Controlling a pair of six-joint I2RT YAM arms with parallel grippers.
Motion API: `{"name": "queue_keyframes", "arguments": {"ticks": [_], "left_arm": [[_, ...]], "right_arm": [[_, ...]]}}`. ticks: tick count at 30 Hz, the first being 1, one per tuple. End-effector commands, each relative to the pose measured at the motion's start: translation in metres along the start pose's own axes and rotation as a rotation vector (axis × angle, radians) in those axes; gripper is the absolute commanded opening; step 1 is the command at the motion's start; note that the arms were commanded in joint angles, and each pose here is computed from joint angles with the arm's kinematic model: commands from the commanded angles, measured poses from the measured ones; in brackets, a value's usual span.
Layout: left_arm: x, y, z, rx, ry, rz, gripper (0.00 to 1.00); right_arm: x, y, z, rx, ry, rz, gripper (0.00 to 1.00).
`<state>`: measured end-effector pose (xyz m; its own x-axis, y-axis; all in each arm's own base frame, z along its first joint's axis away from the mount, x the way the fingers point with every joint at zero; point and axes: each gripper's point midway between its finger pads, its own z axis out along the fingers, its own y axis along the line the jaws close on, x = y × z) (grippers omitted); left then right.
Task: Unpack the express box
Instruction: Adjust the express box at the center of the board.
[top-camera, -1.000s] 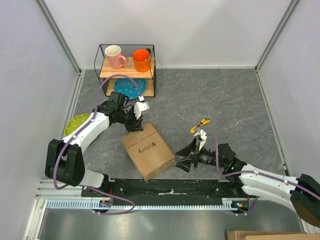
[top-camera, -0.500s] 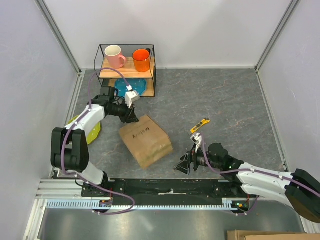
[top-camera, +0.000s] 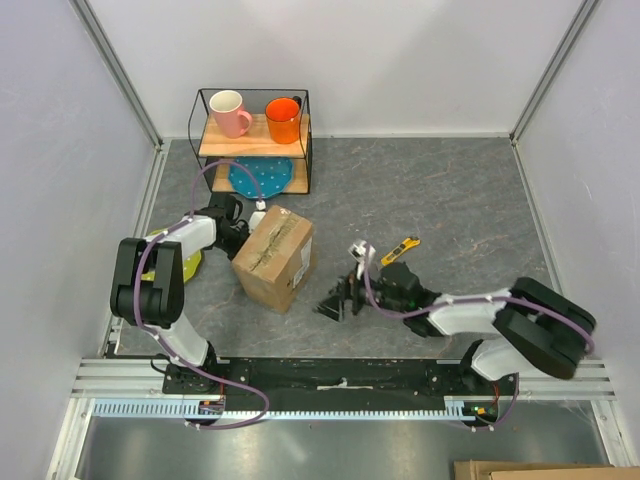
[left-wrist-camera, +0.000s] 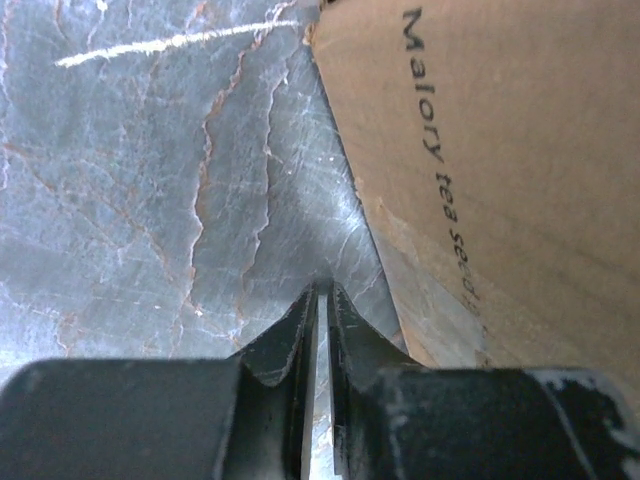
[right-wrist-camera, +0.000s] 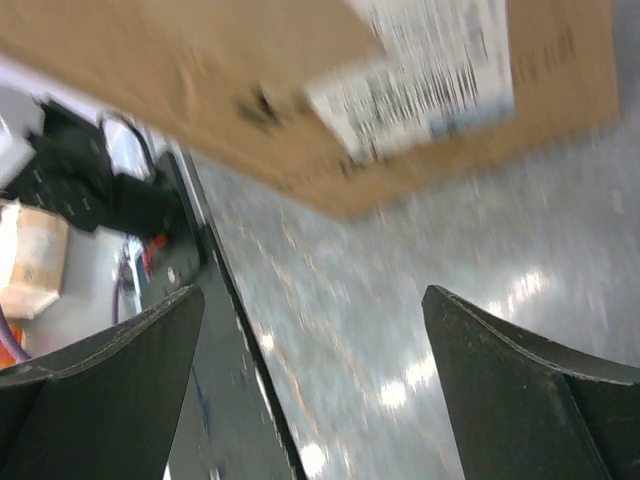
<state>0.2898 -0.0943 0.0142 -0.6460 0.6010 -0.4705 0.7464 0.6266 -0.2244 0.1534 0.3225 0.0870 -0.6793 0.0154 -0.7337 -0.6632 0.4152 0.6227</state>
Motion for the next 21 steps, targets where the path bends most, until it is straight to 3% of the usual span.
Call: {"name": "queue_keyframes", "arguments": {"ticks": [1,6,7,9,13,16,21], "left_arm": [[0.031,-0.006,-0.007,-0.016,0.113,0.009,0.15],[0.019,-0.006,-0.026,-0.039,0.086,0.019,0.16],[0.012,-0.005,-0.035,-0.052,0.064,0.027,0.21],[-0.006,-0.003,-0.054,-0.069,0.028,0.028,0.27],[-0.042,-0.003,-0.100,-0.115,-0.065,0.050,0.57],[-0.067,-0.008,-0.141,-0.165,-0.141,0.082,0.73],[-0.106,-0.021,-0.205,-0.245,-0.264,0.143,0.81]], "right_arm": [[-0.070,0.039,0.040,-0.133,-0.167,-0.093,0.98],[-0.092,0.043,0.046,-0.107,-0.185,-0.161,0.98],[-0.083,0.036,0.044,-0.065,-0.135,-0.172,0.98],[-0.100,0.039,0.032,-0.025,-0.156,-0.279,0.98],[-0.118,0.047,0.012,0.036,-0.111,-0.404,0.98],[-0.132,0.051,0.002,0.070,-0.108,-0.480,0.98],[-0.158,0.042,-0.007,0.182,-0.133,-0.575,0.98]]}}
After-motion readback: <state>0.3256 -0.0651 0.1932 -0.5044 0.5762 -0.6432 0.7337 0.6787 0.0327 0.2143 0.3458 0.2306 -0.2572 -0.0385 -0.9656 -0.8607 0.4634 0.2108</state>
